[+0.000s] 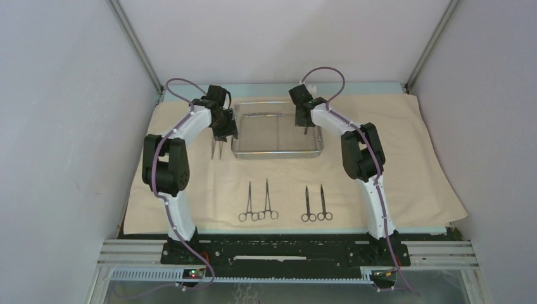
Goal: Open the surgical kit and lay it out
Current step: Pick up the medical item from the container, then place the medical item in the surgical kit.
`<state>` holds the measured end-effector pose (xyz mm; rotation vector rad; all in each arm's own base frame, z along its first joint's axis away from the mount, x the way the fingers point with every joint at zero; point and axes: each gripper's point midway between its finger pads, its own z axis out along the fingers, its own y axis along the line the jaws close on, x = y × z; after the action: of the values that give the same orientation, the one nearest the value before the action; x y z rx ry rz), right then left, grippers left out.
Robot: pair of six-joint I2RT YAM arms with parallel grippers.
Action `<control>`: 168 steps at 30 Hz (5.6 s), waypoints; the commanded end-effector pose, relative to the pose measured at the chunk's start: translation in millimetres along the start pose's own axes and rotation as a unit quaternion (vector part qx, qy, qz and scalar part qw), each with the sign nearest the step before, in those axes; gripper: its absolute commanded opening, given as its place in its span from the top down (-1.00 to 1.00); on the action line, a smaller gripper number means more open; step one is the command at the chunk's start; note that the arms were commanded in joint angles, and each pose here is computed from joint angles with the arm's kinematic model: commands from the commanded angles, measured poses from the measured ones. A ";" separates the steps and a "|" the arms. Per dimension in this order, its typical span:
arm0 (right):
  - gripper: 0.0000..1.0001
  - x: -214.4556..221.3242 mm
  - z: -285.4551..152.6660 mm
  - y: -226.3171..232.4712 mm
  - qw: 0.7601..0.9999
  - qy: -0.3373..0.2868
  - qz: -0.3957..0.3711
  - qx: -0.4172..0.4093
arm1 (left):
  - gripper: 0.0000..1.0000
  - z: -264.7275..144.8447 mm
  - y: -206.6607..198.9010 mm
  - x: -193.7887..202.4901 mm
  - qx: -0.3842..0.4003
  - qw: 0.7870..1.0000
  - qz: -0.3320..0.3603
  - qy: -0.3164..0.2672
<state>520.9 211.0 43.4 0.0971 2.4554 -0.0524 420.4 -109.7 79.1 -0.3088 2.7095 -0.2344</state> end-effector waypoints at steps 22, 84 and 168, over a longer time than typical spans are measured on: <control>0.28 -16.0 4.2 -17.0 0.999 -0.008 0.023 0.030 | 0.02 -5.4 -13.1 -15.0 0.022 1.000 0.005 -0.020; 1.00 -19.3 -220.1 128.3 0.912 -0.141 -0.144 -0.356 | -0.10 -143.3 -146.5 -36.2 0.342 0.928 -0.052 -0.136; 0.01 -6.8 -249.5 106.4 0.872 -0.037 0.006 -0.488 | 1.00 -107.8 -166.7 -17.0 0.423 0.900 -0.073 -0.083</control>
<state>383.6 342.5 197.4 -0.3946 2.2356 0.9639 422.9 -248.8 194.2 -0.3209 2.2472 -1.1897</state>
